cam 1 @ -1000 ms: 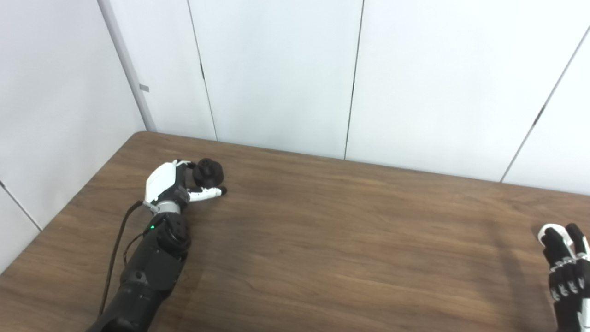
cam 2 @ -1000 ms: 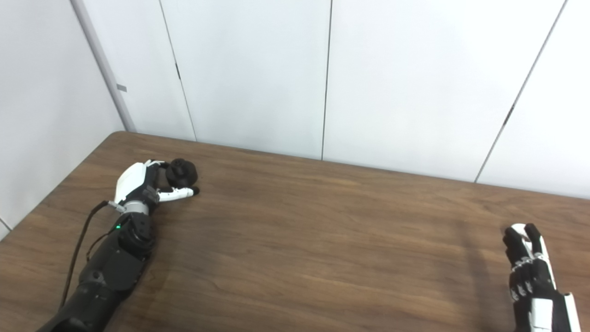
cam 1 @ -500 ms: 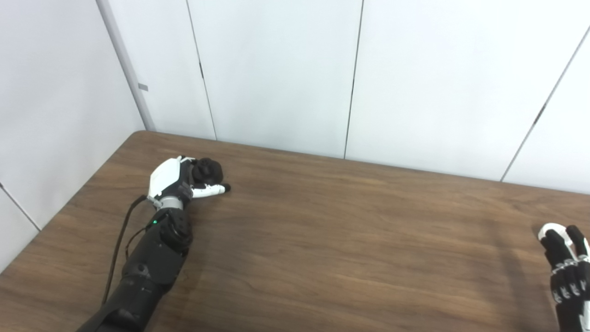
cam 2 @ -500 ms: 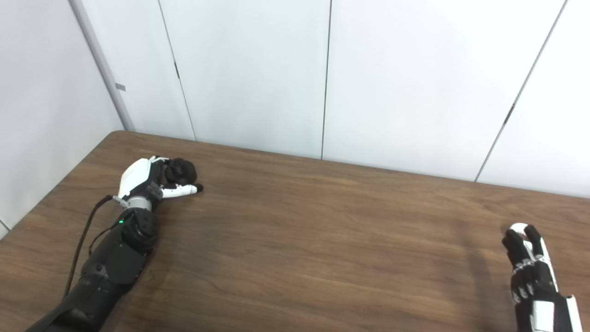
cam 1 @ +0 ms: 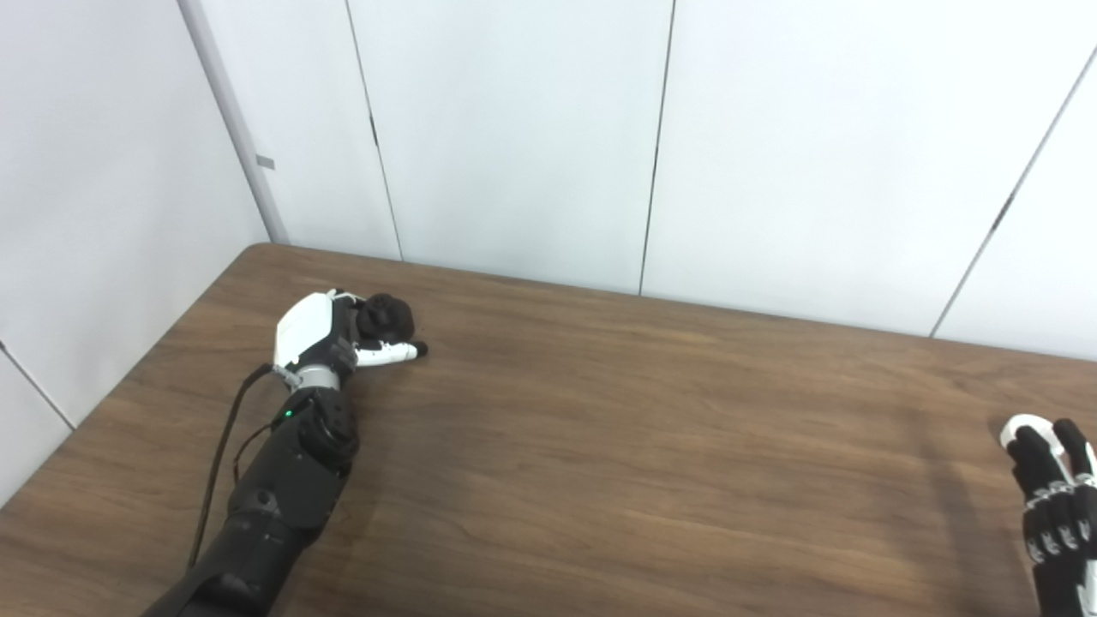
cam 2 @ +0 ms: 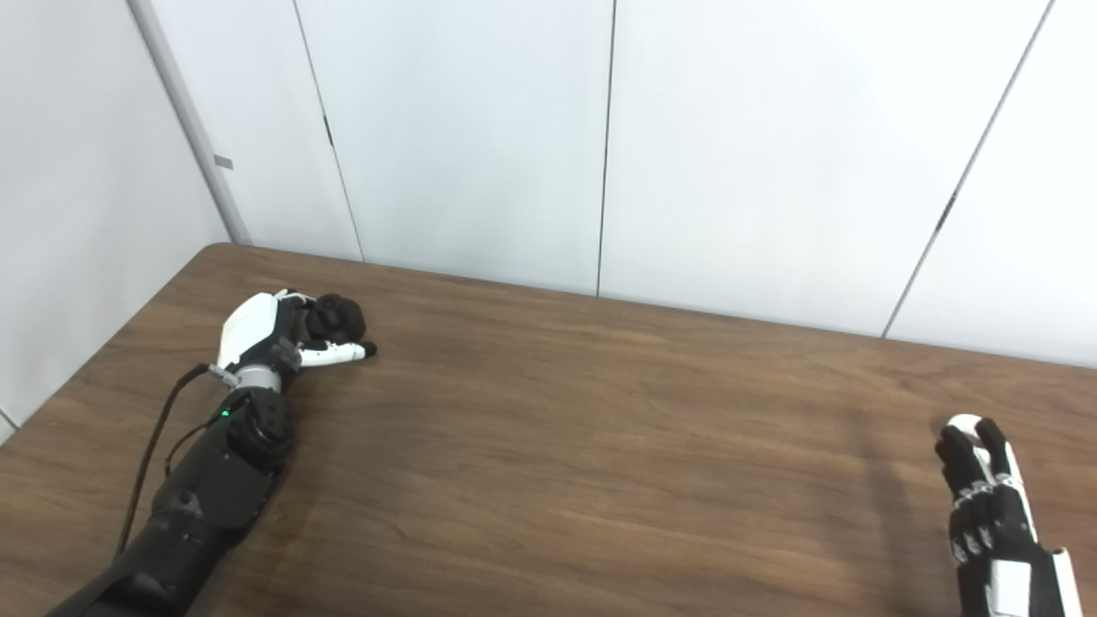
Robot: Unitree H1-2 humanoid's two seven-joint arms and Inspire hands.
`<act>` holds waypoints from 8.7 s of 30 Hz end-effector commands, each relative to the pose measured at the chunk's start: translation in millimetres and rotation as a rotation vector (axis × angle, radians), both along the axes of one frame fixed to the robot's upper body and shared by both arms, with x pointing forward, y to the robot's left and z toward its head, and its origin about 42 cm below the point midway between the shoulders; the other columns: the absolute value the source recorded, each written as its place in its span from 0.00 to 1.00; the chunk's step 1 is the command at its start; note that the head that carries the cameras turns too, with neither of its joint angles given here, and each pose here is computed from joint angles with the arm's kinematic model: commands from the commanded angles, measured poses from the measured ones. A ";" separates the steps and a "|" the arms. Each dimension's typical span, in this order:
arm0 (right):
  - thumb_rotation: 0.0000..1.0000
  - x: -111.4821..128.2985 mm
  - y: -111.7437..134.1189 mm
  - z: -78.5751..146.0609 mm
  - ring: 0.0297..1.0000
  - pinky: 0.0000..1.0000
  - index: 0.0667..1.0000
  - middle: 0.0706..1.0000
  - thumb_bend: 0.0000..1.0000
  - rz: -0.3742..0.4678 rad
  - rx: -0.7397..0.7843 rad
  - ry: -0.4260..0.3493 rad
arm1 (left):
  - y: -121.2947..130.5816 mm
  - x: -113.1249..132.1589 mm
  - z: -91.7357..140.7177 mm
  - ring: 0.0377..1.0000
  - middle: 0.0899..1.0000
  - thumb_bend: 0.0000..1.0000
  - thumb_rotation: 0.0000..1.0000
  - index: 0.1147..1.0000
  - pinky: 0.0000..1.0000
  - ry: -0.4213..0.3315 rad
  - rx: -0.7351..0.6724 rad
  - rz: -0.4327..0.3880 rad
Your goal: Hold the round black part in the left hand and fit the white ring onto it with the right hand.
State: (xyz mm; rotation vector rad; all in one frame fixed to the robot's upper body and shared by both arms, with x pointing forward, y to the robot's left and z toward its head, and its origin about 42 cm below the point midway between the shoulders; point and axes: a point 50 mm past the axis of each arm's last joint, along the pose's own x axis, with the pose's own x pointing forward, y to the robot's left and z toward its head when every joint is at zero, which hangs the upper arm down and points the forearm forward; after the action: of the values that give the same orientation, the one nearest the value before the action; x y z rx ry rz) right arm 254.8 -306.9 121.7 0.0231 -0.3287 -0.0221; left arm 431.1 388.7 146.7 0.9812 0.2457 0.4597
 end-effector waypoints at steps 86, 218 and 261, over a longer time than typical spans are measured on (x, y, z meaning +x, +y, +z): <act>0.91 -9.0 64.2 -22.0 0.96 1.00 0.96 0.91 0.55 -0.063 0.021 0.149 | -218.8 -117.8 -13.0 0.90 0.79 0.52 0.06 0.42 1.00 -0.234 0.184 -0.673; 0.23 239.0 -31.3 195.7 1.00 1.00 0.75 1.00 0.96 -0.171 -1.709 0.642 | -232.7 -188.2 -46.8 0.90 0.77 0.52 0.06 0.42 1.00 -0.100 0.139 -0.823; 0.27 226.3 -43.3 162.9 1.00 1.00 0.74 1.00 0.91 -0.185 -1.701 0.661 | -230.7 -189.3 -44.1 0.90 0.78 0.52 0.06 0.42 1.00 -0.098 0.136 -0.826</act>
State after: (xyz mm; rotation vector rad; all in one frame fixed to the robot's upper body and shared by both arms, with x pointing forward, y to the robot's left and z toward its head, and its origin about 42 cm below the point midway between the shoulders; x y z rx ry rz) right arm 474.9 -347.8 255.7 -1.6582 0.4626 0.1546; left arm 251.8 153.6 112.3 1.0788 -0.3198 -0.2154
